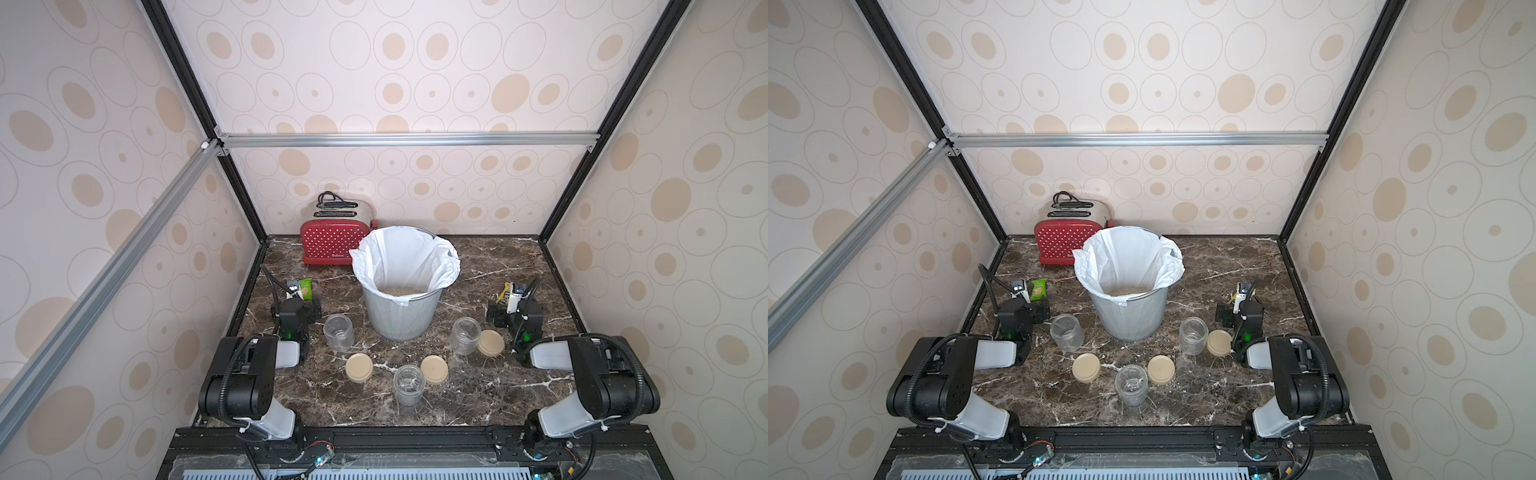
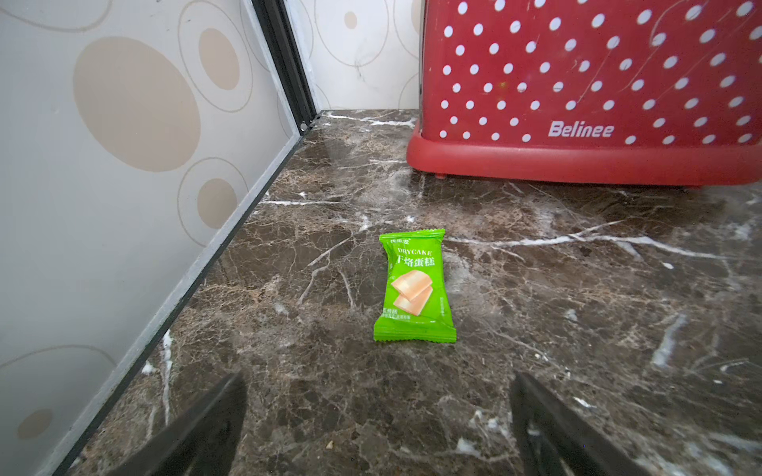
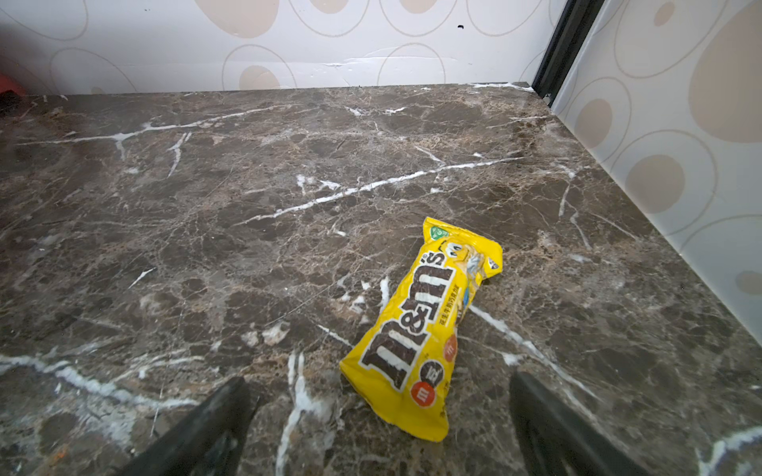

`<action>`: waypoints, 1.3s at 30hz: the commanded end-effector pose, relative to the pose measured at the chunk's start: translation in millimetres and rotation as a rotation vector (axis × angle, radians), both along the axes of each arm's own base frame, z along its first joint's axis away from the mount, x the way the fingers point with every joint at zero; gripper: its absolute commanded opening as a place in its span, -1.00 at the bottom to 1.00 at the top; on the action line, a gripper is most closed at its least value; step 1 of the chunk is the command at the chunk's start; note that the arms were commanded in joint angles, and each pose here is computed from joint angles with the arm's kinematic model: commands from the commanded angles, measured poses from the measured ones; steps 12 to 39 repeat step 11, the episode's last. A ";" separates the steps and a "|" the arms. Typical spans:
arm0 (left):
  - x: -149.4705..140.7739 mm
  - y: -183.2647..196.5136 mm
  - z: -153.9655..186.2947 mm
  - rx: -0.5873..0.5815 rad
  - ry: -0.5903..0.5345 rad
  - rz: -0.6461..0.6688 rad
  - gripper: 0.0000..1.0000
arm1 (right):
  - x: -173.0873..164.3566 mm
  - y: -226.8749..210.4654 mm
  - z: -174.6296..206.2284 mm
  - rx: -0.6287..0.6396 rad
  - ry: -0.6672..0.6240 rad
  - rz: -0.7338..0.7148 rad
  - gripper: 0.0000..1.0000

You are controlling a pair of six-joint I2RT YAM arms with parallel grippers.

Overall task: Empty moldy rice from jars
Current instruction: Reset both arms

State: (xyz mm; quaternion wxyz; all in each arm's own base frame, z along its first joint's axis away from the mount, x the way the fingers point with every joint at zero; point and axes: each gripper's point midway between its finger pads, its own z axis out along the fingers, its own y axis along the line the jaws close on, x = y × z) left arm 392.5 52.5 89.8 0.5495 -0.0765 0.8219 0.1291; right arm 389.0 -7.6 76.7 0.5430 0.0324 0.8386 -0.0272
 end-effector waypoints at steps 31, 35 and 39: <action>3.3 1.9 8.2 0.005 -0.020 -0.001 0.98 | 4.5 0.0 8.3 -0.011 -0.020 0.003 1.00; 3.3 1.9 8.2 0.005 -0.020 -0.001 0.98 | 4.5 0.0 8.3 -0.011 -0.020 0.003 1.00; 3.3 1.9 8.2 0.005 -0.020 -0.001 0.98 | 4.5 0.0 8.3 -0.011 -0.020 0.003 1.00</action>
